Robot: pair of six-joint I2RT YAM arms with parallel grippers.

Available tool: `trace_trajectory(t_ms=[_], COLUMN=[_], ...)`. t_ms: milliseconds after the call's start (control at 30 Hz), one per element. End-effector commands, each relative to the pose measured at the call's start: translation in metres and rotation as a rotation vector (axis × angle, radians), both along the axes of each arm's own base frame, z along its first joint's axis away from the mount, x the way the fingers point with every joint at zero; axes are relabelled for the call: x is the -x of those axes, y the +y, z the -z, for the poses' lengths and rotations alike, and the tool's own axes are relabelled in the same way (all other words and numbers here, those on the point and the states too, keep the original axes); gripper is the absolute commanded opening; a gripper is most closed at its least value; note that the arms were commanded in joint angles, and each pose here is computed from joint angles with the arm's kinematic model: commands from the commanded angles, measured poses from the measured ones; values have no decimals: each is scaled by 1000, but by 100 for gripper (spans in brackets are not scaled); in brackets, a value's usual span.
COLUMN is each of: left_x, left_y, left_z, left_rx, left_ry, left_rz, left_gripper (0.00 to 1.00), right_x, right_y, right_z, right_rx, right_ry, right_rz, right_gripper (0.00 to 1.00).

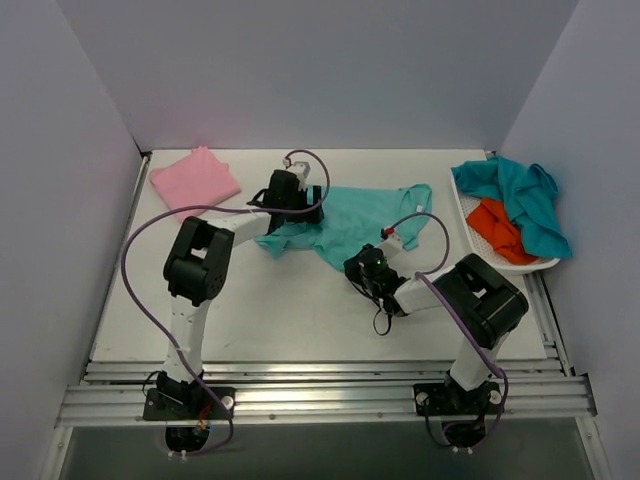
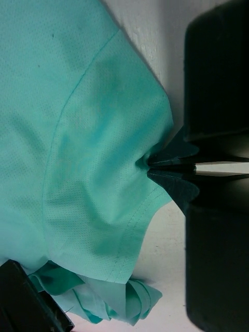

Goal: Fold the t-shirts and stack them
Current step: Flatten out the tshirt

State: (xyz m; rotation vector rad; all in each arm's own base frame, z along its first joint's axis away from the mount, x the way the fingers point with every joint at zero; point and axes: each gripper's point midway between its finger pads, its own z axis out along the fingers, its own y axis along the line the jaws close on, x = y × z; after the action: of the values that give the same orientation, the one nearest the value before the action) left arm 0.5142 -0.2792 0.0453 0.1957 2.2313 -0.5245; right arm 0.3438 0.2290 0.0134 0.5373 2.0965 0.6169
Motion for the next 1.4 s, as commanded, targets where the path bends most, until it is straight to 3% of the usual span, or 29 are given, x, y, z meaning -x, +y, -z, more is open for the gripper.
trace_trajectory(t_ms=[0, 167, 400, 600, 1367], left_x=[2, 17, 27, 39, 50], left_y=[-29, -33, -3, 17, -8], left_z=[-38, -53, -119, -140, -51], left_rx=[-22, -99, -134, -161, -218], left_ry=[-91, -96, -178, -201, -20], left_rz=[74, 45, -67, -120, -70], left_gripper=[96, 97, 97, 97, 98], right_x=[12, 11, 11, 11, 13], right_y=[-22, -20, -22, -21, -21], right_z=[33, 37, 40, 41, 46], right_rx=[99, 95, 94, 91, 97], right_ry=[94, 103, 111, 117, 131], right_rz=[21, 13, 13, 9, 5], right_gripper=[0, 0, 0, 0, 0])
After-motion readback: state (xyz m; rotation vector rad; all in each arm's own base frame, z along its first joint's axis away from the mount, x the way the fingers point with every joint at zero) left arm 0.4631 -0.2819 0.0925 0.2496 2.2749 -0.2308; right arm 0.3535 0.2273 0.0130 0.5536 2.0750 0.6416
